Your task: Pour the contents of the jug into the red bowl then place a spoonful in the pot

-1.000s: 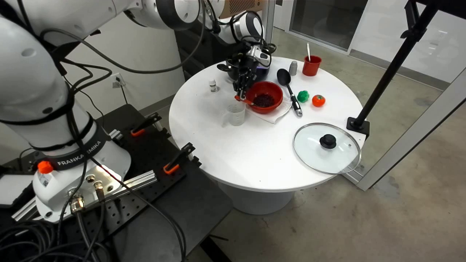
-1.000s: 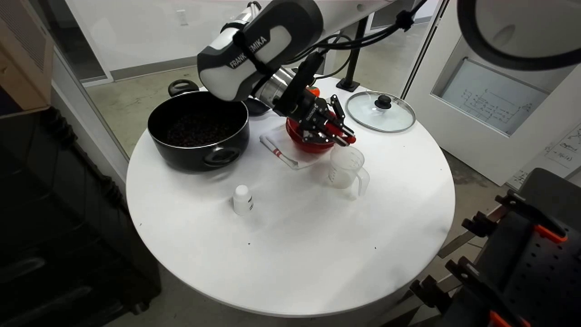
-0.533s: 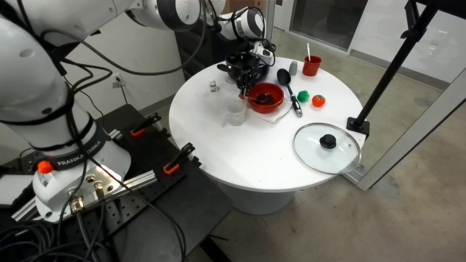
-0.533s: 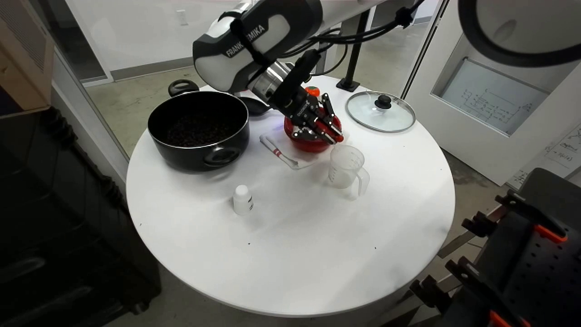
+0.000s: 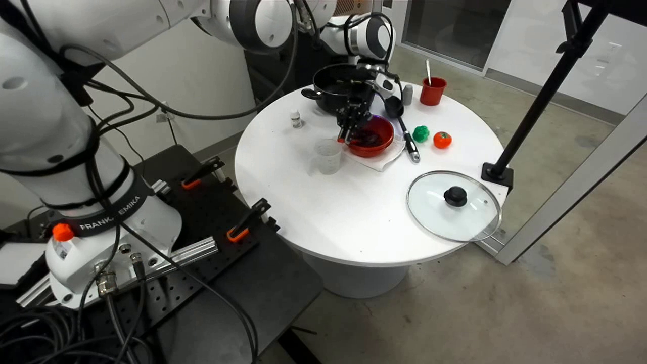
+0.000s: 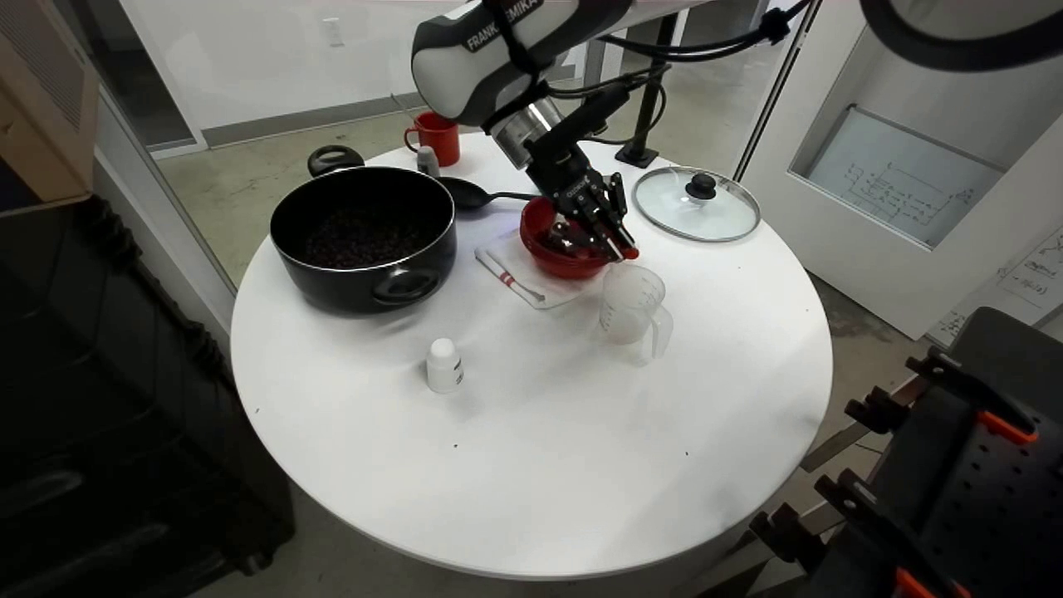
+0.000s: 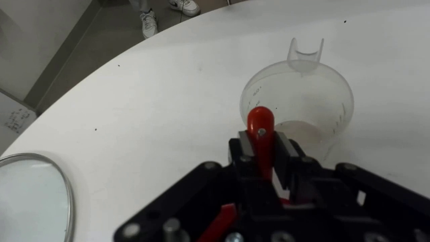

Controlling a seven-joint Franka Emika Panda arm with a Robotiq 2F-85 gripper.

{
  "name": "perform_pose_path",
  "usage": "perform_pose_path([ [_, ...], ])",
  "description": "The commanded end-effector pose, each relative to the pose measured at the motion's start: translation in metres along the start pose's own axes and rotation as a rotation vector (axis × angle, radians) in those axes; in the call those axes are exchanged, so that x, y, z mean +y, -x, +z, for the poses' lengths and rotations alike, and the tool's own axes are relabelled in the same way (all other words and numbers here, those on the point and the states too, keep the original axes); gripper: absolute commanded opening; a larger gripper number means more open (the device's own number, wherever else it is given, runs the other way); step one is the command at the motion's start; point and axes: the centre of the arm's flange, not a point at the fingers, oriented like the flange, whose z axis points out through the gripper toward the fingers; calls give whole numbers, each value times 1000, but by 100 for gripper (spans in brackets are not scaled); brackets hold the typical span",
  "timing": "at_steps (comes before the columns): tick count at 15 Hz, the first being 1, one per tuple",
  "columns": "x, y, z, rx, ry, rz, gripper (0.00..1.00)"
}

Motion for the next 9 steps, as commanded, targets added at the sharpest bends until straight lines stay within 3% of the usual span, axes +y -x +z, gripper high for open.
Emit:
perform_pose_path([
  [1,19,-12,16,-10,-133,-106,5],
  [5,34,3,19,25,-204,-182,5],
  [9,34,18,11,70,-223,-224,5],
])
